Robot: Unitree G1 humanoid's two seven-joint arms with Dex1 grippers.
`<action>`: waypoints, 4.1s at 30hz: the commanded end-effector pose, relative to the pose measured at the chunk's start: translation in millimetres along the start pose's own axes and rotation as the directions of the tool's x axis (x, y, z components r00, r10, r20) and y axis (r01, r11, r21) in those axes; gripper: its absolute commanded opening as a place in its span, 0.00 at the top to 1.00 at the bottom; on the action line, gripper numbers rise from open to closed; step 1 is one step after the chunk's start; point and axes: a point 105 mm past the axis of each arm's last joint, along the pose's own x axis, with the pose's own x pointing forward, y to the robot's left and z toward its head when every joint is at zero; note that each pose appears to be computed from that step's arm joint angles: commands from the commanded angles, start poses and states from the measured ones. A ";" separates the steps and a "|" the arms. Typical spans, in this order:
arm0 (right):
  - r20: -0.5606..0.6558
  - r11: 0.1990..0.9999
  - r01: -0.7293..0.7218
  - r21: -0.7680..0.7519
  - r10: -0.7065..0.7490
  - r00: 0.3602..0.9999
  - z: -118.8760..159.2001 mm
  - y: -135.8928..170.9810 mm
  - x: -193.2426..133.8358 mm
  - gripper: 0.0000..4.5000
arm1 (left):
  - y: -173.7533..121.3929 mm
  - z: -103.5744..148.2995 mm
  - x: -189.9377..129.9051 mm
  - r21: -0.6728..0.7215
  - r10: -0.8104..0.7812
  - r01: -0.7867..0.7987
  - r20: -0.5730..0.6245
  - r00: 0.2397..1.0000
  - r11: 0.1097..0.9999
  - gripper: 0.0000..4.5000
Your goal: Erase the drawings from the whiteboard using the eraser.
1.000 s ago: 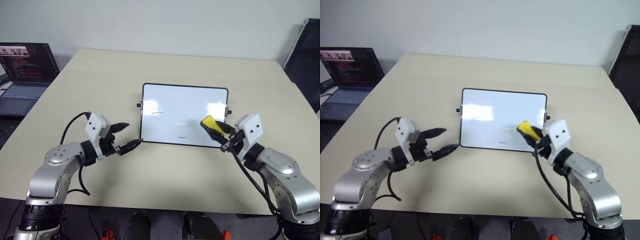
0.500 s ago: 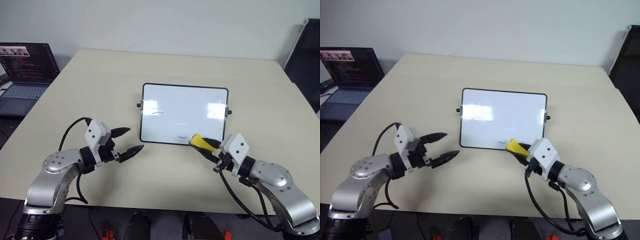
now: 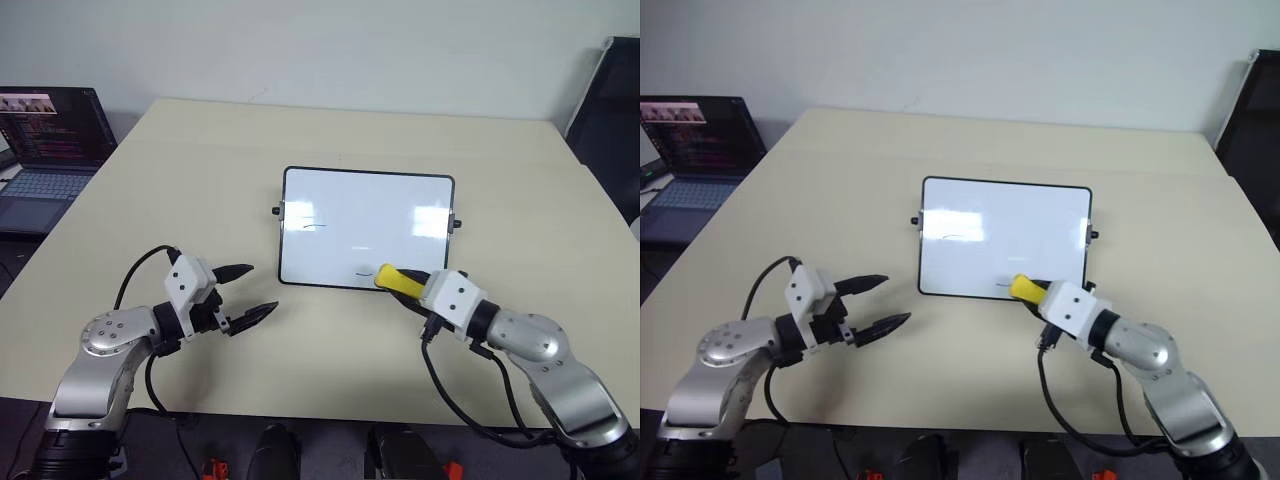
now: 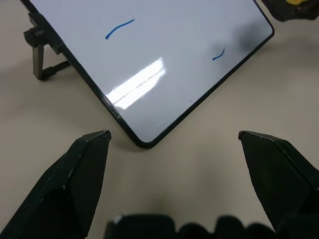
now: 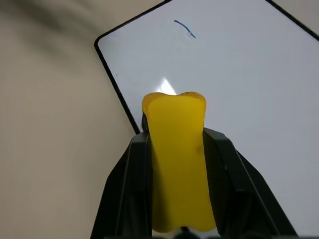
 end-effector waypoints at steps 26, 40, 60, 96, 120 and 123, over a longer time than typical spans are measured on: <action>-0.180 0.917 -0.121 -0.381 0.055 0.982 -20.5 -4.1 61.5 0.76 | 0.8 46.1 31.7 0.152 -0.177 0.165 0.065 0.982 0.974 0.00; -0.352 0.932 -0.136 -0.336 0.010 0.936 -62.8 -19.8 21.9 0.76 | 5.8 45.9 29.3 0.139 -0.159 0.152 0.042 0.986 0.979 0.00; -0.125 0.927 -0.070 -0.369 0.025 0.992 -6.8 -17.5 70.0 0.76 | 6.9 47.0 27.1 0.110 -0.105 0.098 0.058 0.993 0.989 0.00; 0.129 0.858 0.197 0.474 -0.289 0.949 16.1 -29.5 -4.6 0.76 | 29.4 53.5 3.1 -0.063 0.298 -0.292 0.191 0.935 0.954 0.00; 0.112 0.999 0.043 0.002 -0.043 0.993 47.5 -38.8 70.1 0.76 | 33.2 49.6 3.8 0.015 0.248 -0.253 0.140 0.959 0.967 0.00; 0.096 0.996 0.004 -0.086 0.004 0.995 57.0 -36.3 102.4 0.76 | 33.3 50.9 6.8 0.018 0.237 -0.242 0.140 0.961 0.970 0.00</action>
